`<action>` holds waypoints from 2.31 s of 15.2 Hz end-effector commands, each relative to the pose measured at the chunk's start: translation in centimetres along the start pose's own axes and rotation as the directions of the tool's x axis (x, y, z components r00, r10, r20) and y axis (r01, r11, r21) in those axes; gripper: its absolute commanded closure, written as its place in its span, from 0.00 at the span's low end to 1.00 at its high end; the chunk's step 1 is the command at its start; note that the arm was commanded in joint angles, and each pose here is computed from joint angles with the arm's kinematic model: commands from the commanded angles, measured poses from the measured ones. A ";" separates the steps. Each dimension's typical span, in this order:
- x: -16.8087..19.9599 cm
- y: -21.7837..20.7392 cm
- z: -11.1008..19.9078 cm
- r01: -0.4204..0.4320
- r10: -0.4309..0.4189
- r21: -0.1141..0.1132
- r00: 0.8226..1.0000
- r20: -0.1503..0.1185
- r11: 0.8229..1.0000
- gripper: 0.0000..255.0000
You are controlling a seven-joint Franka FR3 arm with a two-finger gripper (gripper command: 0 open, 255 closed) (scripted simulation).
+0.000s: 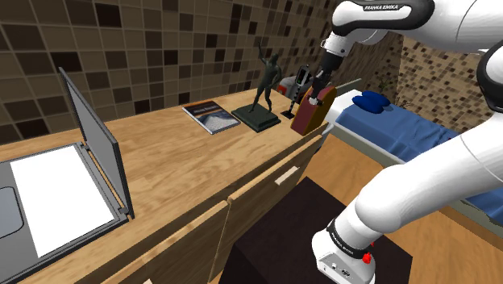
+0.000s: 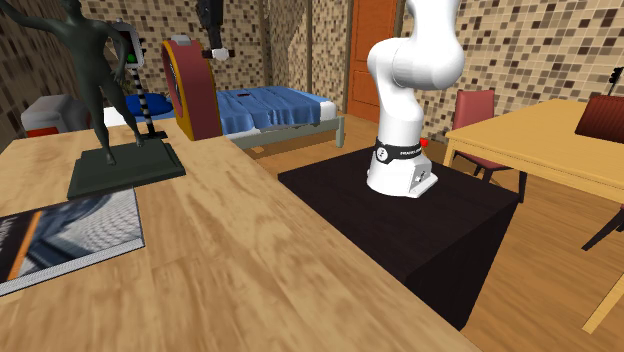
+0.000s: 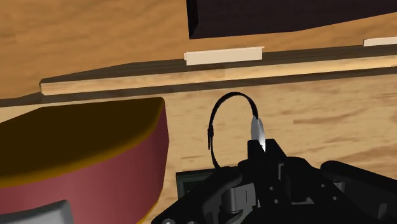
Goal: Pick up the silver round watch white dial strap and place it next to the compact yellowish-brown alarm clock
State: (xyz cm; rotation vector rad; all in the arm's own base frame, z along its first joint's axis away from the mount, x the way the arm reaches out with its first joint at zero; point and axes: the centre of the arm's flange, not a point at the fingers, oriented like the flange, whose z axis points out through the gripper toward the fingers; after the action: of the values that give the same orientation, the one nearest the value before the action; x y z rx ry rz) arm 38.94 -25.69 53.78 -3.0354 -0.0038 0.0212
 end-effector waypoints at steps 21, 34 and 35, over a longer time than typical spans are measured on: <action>0.2 1.2 11.6 0.000 0.000 0.000 1.000 0.000 1.000 1.00; 0.3 1.9 18.5 0.000 0.000 0.000 1.000 0.000 1.000 1.00; 0.3 2.0 19.0 0.000 0.000 0.000 1.000 0.000 1.000 1.00</action>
State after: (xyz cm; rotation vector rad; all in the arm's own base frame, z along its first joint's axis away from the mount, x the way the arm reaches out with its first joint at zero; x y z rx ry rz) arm 38.99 -25.70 35.29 -3.0353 -0.0041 0.0212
